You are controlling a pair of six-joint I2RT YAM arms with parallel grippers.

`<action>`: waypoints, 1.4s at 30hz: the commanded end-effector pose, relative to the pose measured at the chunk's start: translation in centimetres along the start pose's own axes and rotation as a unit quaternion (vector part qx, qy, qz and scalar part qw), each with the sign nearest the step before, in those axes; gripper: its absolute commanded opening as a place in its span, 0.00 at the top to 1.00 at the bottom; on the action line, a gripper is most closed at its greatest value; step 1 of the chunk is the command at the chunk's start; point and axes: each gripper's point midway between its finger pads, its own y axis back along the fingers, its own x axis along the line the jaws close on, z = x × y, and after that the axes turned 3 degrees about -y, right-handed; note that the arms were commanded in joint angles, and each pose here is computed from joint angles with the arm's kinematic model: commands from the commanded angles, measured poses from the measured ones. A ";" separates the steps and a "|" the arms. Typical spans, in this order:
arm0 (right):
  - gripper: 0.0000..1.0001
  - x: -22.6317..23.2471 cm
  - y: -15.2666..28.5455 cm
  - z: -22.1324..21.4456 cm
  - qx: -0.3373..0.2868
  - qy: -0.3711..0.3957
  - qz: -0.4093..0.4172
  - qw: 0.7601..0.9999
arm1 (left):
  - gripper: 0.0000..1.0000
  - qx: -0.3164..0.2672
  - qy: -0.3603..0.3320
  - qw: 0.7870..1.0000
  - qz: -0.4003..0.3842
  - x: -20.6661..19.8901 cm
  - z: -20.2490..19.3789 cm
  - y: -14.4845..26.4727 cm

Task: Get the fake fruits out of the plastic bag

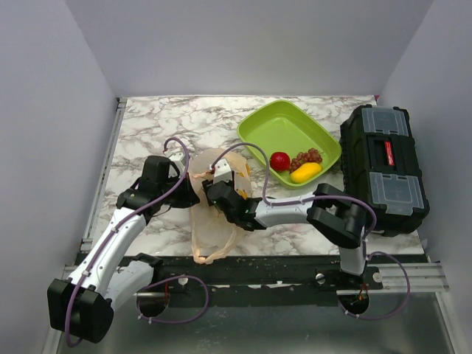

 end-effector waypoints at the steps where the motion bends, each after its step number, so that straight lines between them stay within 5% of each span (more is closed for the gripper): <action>1: 0.36 0.2 -1.4 0.4 -0.006 -0.010 0.004 1.000 | 1.00 -0.011 -0.003 1.000 0.002 0.0 0.7 0.3; 10: 0.19 1.4 -2.9 -1.7 0.018 0.017 0.020 1.000 | 1.00 -0.006 -0.002 1.000 -0.002 -0.1 0.5 0.2; 16: 0.18 1.7 -3.8 -1.5 0.015 0.022 0.019 0.999 | 1.00 -0.004 -0.001 1.000 -0.004 -0.2 0.4 0.1; 29: 0.57 1.7 -1.7 1.5 0.009 0.003 0.038 0.999 | 1.00 -0.001 0.001 1.000 0.001 0.0 0.4 0.0; 42: 0.73 0.9 3.6 4.4 0.019 -0.036 0.095 0.995 | 1.00 -0.006 0.000 1.000 0.020 0.6 0.6 0.3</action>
